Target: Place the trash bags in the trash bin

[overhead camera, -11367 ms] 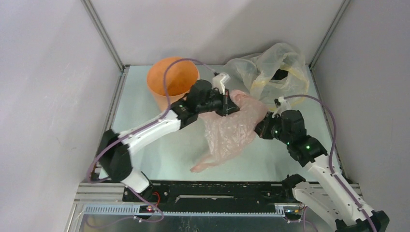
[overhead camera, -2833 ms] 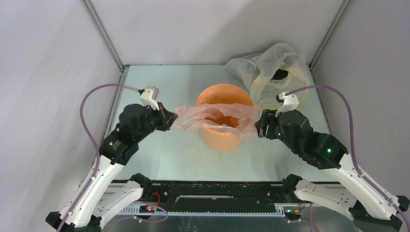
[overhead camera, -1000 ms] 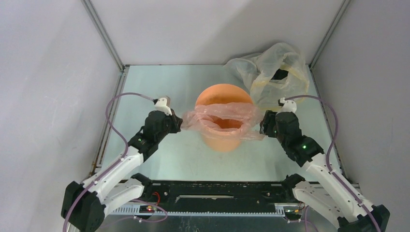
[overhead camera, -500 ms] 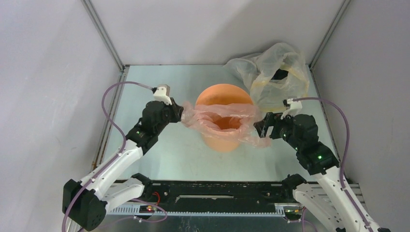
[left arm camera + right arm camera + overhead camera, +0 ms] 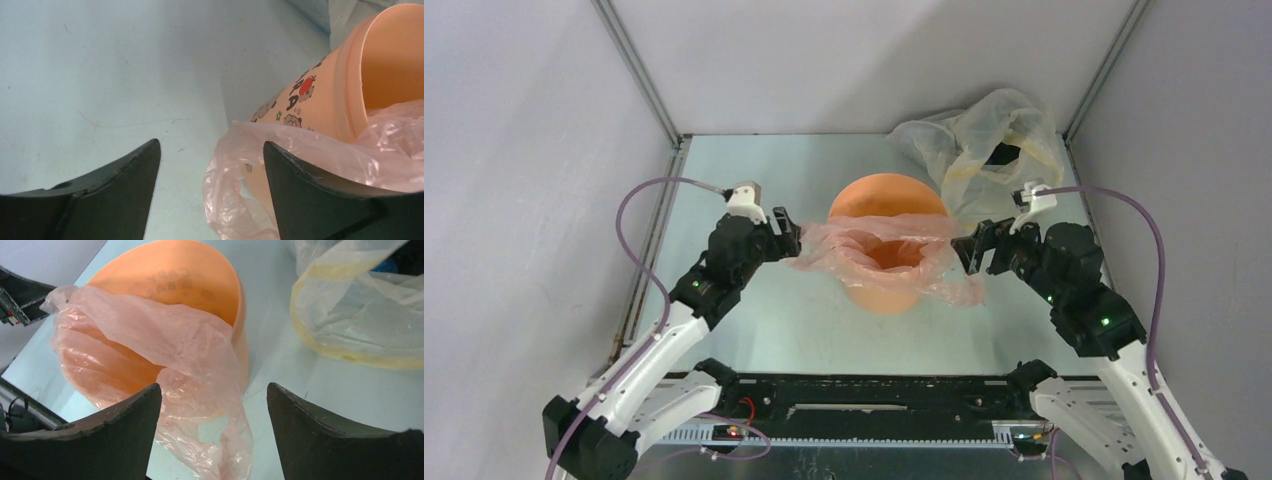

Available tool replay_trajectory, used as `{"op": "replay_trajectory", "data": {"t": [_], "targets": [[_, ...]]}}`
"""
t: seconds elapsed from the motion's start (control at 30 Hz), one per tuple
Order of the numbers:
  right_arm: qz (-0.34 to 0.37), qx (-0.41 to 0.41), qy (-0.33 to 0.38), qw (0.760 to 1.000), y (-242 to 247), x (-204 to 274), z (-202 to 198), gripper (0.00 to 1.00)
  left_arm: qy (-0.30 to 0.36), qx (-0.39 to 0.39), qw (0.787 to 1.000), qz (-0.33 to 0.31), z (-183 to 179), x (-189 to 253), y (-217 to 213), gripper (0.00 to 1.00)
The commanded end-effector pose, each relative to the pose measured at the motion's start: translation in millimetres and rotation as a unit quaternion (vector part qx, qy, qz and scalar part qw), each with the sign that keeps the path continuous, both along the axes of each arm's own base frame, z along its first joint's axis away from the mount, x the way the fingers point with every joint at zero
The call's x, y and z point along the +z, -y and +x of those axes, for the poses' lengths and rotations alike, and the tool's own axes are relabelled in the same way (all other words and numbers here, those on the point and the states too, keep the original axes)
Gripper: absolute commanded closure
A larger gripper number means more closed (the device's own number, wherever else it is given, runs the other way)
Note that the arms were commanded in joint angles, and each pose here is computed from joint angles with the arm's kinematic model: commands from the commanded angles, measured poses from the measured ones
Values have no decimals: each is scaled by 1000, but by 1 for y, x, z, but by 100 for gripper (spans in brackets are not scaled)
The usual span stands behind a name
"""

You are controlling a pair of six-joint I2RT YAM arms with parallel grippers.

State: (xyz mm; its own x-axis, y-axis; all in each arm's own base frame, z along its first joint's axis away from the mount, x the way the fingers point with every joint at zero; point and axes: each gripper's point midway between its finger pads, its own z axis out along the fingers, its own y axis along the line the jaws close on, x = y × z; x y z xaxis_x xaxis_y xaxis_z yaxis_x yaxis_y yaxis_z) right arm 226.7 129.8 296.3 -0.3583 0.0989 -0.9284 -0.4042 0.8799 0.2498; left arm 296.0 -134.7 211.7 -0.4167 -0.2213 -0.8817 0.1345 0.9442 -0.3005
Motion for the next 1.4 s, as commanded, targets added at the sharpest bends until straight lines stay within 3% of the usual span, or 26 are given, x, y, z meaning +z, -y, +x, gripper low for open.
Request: {"op": "replay_trajectory", "data": {"t": [0.0, 0.17, 0.4, 0.6, 0.73, 1.03, 1.1, 1.27, 1.37], "targets": [[-17, 55, 60, 997, -21, 33, 3, 22, 31, 33, 999, -11, -10, 25, -17, 15], [-41, 152, 114, 981, -69, 45, -2, 28, 70, 8, 997, -19, -24, 50, -18, 11], [-105, 237, 174, 950, -133, 43, 6, 32, 103, -42, 993, -33, -32, 66, -5, 14], [-168, 293, 162, 927, -166, 27, 19, 39, 141, -106, 983, -60, -40, 61, 16, 14], [-199, 296, 158, 921, -173, 16, 31, 40, 153, -96, 982, -60, -41, 54, 11, 11], [-218, 311, 161, 911, -183, 9, 38, 45, 108, -46, 990, -73, -32, 20, 2, 12], [-224, 311, 158, 910, -184, 8, 41, 52, 109, -41, 990, -75, -32, 18, 1, 13], [-234, 303, 152, 911, -189, 5, 51, 86, 93, -37, 992, -73, -28, 8, 3, 23], [-229, 299, 149, 914, -190, 7, 58, 100, 94, -36, 992, -77, -23, 7, 6, 28]]}}
